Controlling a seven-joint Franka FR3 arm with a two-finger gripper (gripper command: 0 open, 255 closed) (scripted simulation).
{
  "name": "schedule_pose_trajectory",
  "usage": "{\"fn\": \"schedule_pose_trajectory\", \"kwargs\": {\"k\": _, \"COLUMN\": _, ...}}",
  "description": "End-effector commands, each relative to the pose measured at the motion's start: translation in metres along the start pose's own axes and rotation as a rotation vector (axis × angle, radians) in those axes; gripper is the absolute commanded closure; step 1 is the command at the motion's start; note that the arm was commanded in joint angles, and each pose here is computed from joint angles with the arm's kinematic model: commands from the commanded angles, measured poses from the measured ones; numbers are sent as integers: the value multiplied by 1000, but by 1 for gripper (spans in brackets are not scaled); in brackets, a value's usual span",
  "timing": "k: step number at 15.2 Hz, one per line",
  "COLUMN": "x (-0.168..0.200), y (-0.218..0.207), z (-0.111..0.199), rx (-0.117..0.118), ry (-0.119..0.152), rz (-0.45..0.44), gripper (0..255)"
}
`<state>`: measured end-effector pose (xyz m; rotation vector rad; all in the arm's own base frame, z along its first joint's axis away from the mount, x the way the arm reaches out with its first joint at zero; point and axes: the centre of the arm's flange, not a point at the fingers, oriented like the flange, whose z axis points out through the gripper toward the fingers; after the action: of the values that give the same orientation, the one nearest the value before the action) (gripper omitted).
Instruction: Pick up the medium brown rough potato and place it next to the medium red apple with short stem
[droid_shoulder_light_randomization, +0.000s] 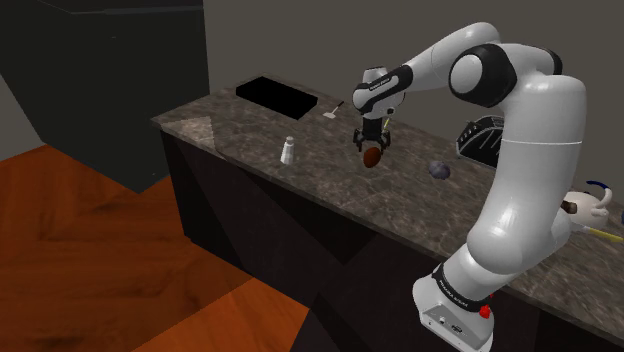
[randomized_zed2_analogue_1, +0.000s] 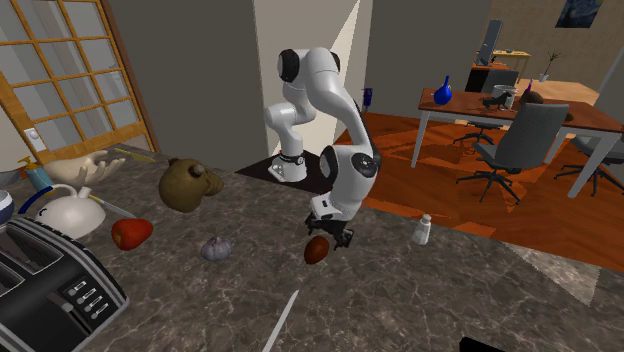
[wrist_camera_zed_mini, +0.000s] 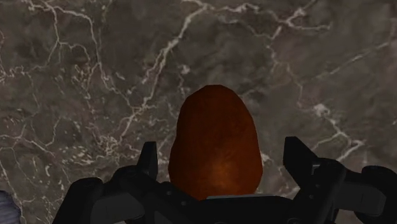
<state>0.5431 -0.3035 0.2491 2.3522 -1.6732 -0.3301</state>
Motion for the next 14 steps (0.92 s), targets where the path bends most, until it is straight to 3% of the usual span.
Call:
{"fn": "schedule_pose_trajectory", "kwargs": {"k": 1, "x": 1, "y": 1, "z": 11, "rx": 0, "ry": 0, "rz": 1, "gripper": 0}}
{"fn": "schedule_pose_trajectory", "kwargs": {"k": 3, "x": 1, "y": 1, "z": 24, "rx": 0, "ry": 0, "rz": 1, "gripper": 0}}
{"fn": "schedule_pose_trajectory", "kwargs": {"k": 11, "x": 1, "y": 1, "z": 24, "rx": 0, "ry": 0, "rz": 1, "gripper": 0}}
{"fn": "schedule_pose_trajectory", "kwargs": {"k": 12, "x": 1, "y": 1, "z": 24, "rx": 0, "ry": 0, "rz": 1, "gripper": 255}}
{"fn": "schedule_pose_trajectory", "kwargs": {"k": 14, "x": 1, "y": 1, "z": 24, "rx": 0, "ry": 0, "rz": 1, "gripper": 255}}
